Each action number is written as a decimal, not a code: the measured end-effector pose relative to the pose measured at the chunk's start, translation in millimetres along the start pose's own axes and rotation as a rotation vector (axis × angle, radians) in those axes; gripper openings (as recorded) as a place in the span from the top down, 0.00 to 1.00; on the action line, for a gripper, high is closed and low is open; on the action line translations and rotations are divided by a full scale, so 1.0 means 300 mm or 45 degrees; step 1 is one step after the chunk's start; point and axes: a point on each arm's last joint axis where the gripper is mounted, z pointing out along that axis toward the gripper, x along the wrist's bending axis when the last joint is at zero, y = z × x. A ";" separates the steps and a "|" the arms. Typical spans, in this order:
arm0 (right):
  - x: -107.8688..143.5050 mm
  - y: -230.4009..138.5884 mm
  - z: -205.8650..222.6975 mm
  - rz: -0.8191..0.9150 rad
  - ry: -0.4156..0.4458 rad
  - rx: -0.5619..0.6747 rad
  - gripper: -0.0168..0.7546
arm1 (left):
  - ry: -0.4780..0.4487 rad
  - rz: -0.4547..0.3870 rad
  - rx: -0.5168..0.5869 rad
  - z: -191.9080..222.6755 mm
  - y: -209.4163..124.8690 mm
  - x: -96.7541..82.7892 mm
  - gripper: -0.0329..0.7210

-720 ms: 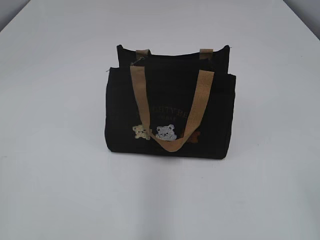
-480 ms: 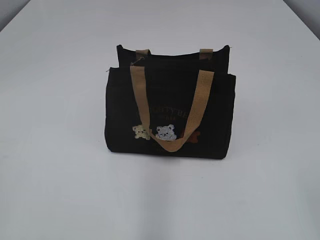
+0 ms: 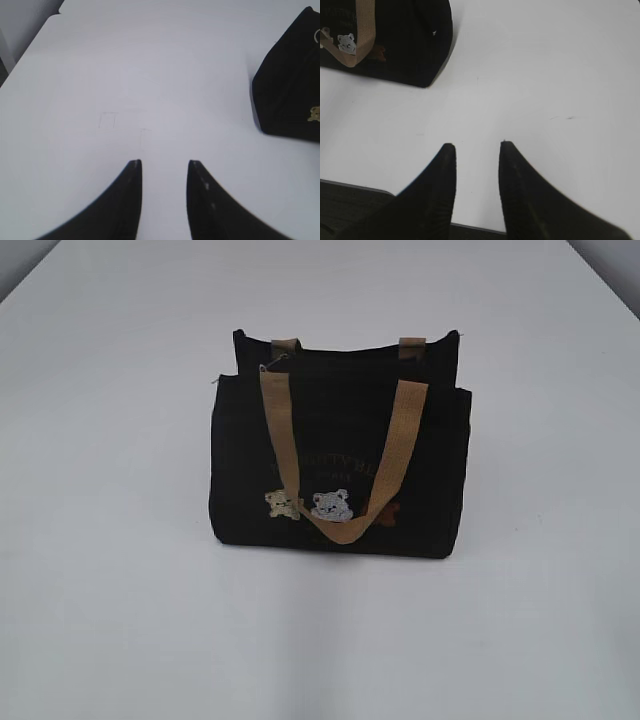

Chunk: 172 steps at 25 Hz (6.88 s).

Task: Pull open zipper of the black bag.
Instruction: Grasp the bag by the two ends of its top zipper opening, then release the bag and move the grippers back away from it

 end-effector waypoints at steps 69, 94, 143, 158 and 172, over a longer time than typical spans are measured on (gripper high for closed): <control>0.451 0.696 1.198 -0.879 1.102 0.171 0.67 | -1.257 0.811 -0.011 1.191 0.154 -0.458 0.87; 0.536 0.614 1.362 -0.953 0.929 0.373 0.67 | -1.255 0.818 -0.008 1.191 0.154 -0.461 0.87; 0.101 0.741 1.163 -0.558 0.442 0.896 0.98 | -1.251 0.799 -0.019 1.191 0.160 -0.472 0.87; 0.091 0.763 1.146 -0.307 0.561 0.852 0.54 | -1.194 0.658 0.125 1.171 0.176 -0.454 0.52; 0.038 0.768 0.874 -0.149 0.341 0.849 0.49 | -0.784 0.347 0.488 0.873 0.369 -0.324 0.52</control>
